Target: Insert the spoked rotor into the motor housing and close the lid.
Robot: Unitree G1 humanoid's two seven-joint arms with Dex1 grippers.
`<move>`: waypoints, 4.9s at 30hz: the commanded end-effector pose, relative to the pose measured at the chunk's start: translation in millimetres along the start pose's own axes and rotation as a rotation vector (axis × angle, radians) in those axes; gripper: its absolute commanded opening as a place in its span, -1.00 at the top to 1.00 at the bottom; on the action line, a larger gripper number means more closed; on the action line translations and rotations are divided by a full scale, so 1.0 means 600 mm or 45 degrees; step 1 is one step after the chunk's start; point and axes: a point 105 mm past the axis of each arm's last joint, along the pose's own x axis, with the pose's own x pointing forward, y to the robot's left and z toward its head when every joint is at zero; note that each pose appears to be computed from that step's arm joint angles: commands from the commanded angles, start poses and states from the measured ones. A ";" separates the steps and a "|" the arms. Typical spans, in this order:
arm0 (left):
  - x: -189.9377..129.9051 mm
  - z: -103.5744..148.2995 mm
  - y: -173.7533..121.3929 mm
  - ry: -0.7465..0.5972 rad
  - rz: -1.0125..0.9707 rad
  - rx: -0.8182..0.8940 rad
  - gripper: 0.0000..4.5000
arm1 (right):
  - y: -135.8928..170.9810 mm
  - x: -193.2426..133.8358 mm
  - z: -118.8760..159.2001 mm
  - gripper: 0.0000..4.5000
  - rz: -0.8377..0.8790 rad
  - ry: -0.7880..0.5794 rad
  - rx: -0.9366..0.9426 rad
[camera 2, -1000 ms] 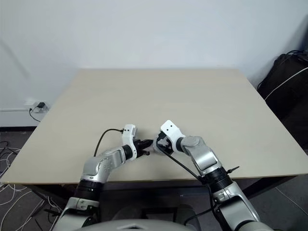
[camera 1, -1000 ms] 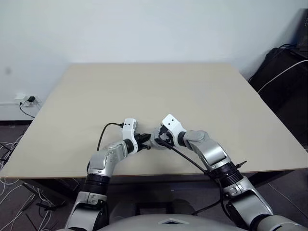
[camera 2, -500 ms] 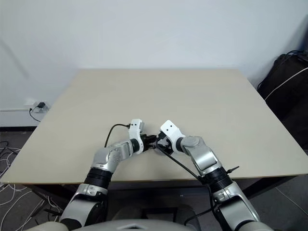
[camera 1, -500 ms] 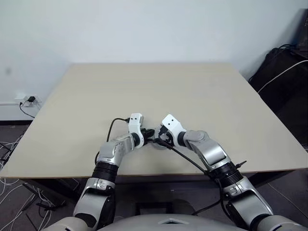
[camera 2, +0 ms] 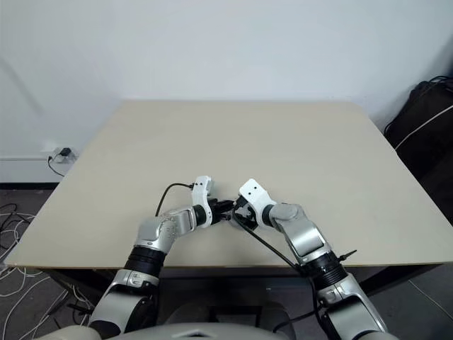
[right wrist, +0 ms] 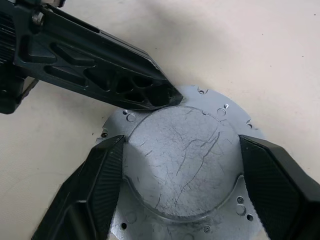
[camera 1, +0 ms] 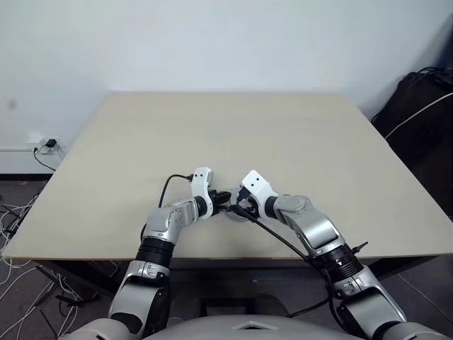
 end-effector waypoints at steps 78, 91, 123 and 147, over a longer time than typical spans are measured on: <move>-0.006 -0.033 0.006 0.079 0.023 -0.012 1.00 | 0.040 -0.033 -0.020 0.08 0.359 -0.447 1.799; -0.011 -0.023 0.007 0.030 0.023 -0.013 1.00 | 0.043 -0.033 -0.031 0.26 0.325 -0.425 1.814; -0.163 -0.017 -0.073 -0.791 -0.568 -1.114 -0.70 | 0.010 -0.072 0.091 0.26 0.551 -0.806 1.724; -0.148 -0.012 -0.089 -0.779 -0.724 -1.292 -1.00 | 0.109 -0.104 0.090 0.26 0.878 -0.542 1.596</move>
